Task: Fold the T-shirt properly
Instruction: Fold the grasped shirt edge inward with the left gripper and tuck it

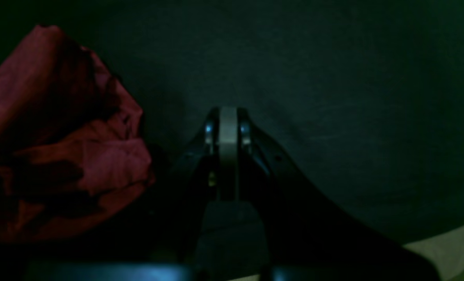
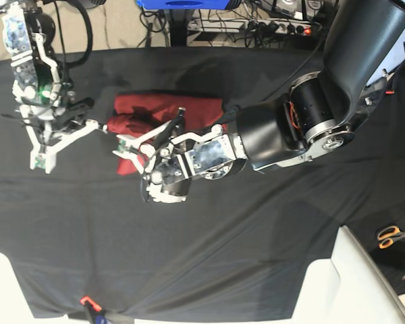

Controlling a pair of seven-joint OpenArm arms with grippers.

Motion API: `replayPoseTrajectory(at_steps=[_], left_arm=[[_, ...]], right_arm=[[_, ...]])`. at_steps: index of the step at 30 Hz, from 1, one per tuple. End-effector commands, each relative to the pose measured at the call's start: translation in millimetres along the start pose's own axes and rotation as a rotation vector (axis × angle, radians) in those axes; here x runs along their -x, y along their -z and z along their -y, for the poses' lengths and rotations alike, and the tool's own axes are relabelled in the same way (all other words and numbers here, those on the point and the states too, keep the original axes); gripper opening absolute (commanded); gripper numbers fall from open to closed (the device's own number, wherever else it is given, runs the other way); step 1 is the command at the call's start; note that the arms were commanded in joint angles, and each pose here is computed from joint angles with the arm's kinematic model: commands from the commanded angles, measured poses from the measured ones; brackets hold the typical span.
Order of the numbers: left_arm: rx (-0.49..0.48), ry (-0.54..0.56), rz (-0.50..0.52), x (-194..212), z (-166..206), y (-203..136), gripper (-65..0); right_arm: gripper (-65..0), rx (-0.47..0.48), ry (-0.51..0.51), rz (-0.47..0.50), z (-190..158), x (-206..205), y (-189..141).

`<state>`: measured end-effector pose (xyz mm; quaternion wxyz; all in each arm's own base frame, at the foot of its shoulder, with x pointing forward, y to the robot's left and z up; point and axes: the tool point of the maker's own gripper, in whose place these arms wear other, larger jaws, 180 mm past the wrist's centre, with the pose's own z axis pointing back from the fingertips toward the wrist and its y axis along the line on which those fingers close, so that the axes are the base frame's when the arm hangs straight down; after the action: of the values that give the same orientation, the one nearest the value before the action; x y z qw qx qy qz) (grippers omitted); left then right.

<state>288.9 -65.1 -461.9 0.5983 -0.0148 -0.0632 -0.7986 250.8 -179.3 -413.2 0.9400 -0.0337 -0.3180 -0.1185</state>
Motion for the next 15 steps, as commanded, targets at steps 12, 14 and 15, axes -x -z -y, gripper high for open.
replayPoseTrajectory(at_steps=[12,14,15], left_arm=[[-0.056,-0.209,0.053,20,-43,-23,-65.0],[-0.048,-0.226,0.045,25,-42,-20,-65.0],[-0.046,-0.228,0.044,26,-41,-19,-65.0]], right_arm=[[-65.0,0.001,-0.002,0.049,1,-14,-3],[-65.0,0.000,-0.002,0.050,1,-15,-4],[-65.0,0.000,-0.002,0.050,1,-15,-4]])
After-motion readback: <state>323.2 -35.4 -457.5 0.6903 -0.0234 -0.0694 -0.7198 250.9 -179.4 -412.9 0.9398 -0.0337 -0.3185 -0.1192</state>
